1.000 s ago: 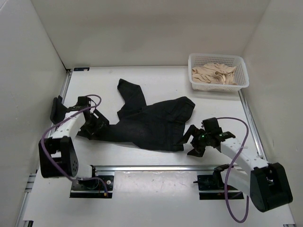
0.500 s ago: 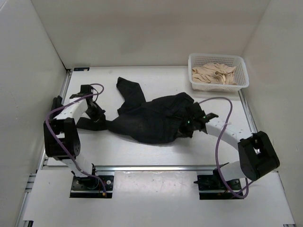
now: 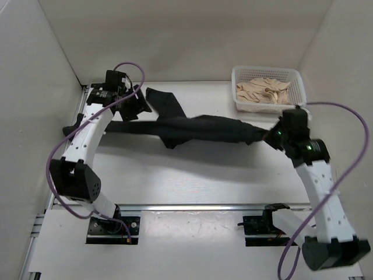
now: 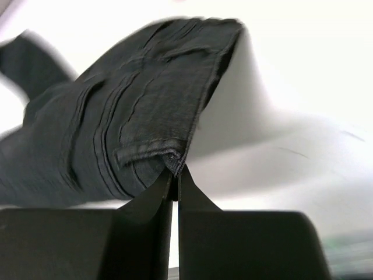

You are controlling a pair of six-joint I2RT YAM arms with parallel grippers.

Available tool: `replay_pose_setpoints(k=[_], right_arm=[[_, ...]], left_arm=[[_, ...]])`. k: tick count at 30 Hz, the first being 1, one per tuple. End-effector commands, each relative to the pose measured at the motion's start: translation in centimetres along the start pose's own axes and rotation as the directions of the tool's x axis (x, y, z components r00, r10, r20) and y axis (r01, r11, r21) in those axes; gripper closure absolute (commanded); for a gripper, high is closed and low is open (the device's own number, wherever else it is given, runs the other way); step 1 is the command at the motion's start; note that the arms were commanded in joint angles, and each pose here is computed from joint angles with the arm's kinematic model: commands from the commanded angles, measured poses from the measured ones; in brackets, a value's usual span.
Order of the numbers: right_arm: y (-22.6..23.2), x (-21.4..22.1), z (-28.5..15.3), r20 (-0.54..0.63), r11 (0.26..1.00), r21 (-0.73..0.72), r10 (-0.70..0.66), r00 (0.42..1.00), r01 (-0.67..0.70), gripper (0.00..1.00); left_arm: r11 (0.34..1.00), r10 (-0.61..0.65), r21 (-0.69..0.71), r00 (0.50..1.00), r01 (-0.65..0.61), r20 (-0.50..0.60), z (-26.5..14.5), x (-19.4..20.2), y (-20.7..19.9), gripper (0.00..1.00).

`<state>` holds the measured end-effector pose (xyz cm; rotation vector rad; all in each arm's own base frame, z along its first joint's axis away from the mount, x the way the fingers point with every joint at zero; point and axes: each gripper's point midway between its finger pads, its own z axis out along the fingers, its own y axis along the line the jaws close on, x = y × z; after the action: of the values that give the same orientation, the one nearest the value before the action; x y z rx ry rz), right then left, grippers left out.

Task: Fold and stack the trousers
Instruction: Flatten the trousers out

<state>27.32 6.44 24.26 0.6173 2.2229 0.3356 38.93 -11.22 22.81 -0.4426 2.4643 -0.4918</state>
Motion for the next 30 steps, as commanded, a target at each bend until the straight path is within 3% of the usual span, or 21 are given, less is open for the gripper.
replay_pose_setpoints(k=[1, 3, 4, 6, 7, 9, 10, 13, 14, 15, 16, 21, 24, 30], right_arm=[[-8.9, 3.1, -1.4, -0.032, 0.959, 0.282, 0.031, 0.999, -0.020, 1.00], [-10.5, 4.1, -1.2, -0.040, 0.945, 0.316, 0.104, 0.994, -0.086, 1.00], [-10.8, 4.6, -0.9, -0.054, 0.940, 0.323, 0.131, 0.990, -0.107, 1.00], [-11.3, 5.5, -0.6, -0.074, 0.933, 0.335, 0.166, 0.983, -0.132, 1.00], [-11.8, 5.8, -0.4, -0.077, 0.926, 0.350, 0.175, 0.981, -0.138, 1.00], [-11.9, 5.6, -0.2, -0.072, 0.923, 0.356, 0.183, 0.980, -0.146, 1.00], [-12.0, 5.2, -0.1, -0.059, 0.923, 0.358, 0.170, 0.984, -0.139, 1.00], [-11.9, 4.9, 0.2, -0.066, 0.927, 0.357, 0.151, 0.986, -0.117, 1.00], [-11.8, 5.1, 0.4, -0.082, 0.927, 0.357, 0.154, 0.985, -0.115, 1.00], [-11.6, 5.0, 0.5, -0.080, 0.931, 0.345, 0.155, 0.985, -0.119, 1.00], [-11.4, 4.7, 0.4, -0.077, 0.934, 0.339, 0.146, 0.986, -0.112, 1.00], [-11.4, 4.9, 0.6, -0.087, 0.940, 0.329, 0.129, 0.988, -0.093, 1.00], [-11.6, 5.4, 0.7, -0.111, 0.943, 0.324, 0.114, 0.987, -0.072, 1.00], [-11.2, 6.0, 1.1, -0.145, 0.952, 0.300, 0.112, 0.983, -0.064, 1.00]], left_arm=[[0.998, 0.065, 0.016, 0.997, -0.065, -0.031, -2.4, 2.3, 0.2, 0.18], [0.996, 0.060, -0.060, 0.997, -0.062, -0.039, -2.3, 2.8, 2.3, 0.13], [0.990, 0.024, -0.140, 0.999, -0.028, -0.029, -1.8, 2.5, 5.0, 0.19], [0.977, -0.039, -0.212, 0.999, 0.031, -0.030, -2.1, 2.5, 8.2, 0.46], [0.961, -0.099, -0.260, 0.995, 0.098, 0.008, -2.7, 1.5, 10.9, 0.74], [0.941, -0.152, -0.303, 0.988, 0.149, 0.016, -2.8, 1.8, 13.8, 0.85], [0.931, -0.179, -0.319, 0.984, 0.178, 0.028, -2.8, 1.7, 15.0, 0.85], [0.888, -0.274, -0.381, 0.962, 0.257, 0.009, -2.0, 2.6, 19.1, 0.59], [0.874, -0.304, -0.401, 0.953, 0.274, -0.011, -1.5, 3.3, 19.9, 0.45], [0.861, -0.329, -0.421, 0.944, 0.286, -0.032, -0.5, 3.9, 21.0, 0.17], [0.837, -0.367, -0.445, 0.930, 0.318, -0.026, -0.1, 4.2, 22.1, 0.08], [0.686, -0.575, -0.525, 0.817, 0.503, 0.031, 2.1, 5.7, 29.7, 0.08], [0.676, -0.593, -0.522, 0.805, 0.520, 0.034, 3.4, 4.5, 30.5, 0.10], [0.645, -0.616, -0.544, 0.786, 0.537, 0.046, 5.8, 3.0, 32.2, 0.33]])
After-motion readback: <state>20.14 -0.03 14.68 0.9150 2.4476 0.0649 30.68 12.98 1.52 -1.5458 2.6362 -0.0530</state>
